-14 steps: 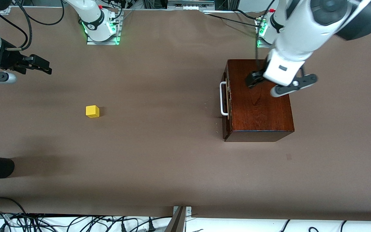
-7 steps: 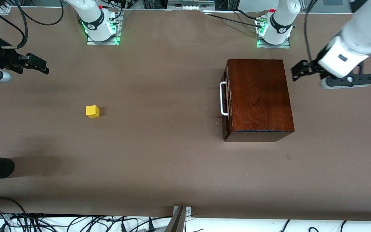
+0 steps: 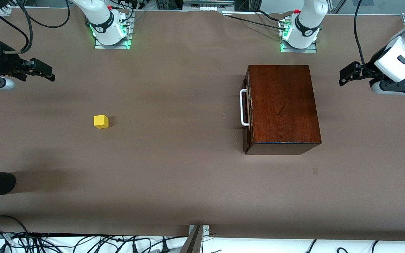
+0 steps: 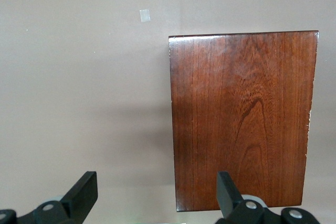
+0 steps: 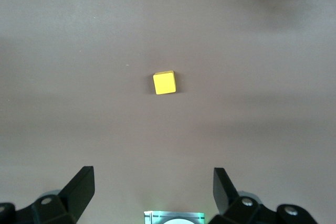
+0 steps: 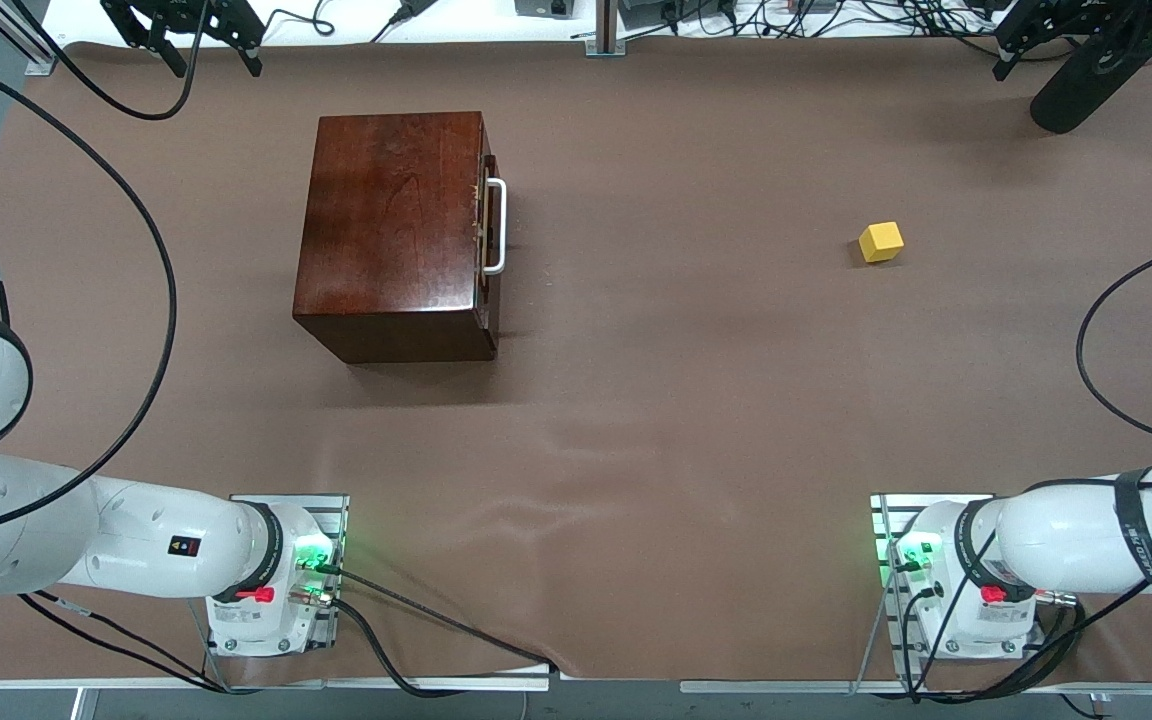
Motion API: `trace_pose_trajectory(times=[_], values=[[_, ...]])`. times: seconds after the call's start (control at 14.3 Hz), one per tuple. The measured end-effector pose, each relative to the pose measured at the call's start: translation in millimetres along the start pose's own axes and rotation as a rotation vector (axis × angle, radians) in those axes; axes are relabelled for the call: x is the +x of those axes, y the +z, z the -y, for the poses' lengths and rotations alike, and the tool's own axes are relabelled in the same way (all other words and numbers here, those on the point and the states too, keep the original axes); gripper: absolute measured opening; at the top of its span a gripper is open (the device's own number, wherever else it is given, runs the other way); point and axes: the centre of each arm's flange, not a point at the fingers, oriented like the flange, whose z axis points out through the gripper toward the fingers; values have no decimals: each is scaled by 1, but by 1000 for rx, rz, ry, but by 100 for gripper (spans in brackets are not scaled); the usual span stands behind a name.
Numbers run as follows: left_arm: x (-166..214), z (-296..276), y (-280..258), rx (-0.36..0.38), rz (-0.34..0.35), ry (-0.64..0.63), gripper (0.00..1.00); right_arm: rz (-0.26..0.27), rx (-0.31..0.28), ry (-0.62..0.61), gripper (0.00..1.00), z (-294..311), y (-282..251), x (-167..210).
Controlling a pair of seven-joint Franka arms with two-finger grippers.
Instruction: Open drawer, take yellow block, close drawer
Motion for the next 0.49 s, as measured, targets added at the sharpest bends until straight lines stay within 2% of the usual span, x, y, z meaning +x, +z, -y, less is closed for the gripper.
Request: trace_pose_trajectory(times=[0.49], values=[[-3, -9, -5, 0, -15, 17, 100, 8, -1, 0, 100, 0, 4, 2]])
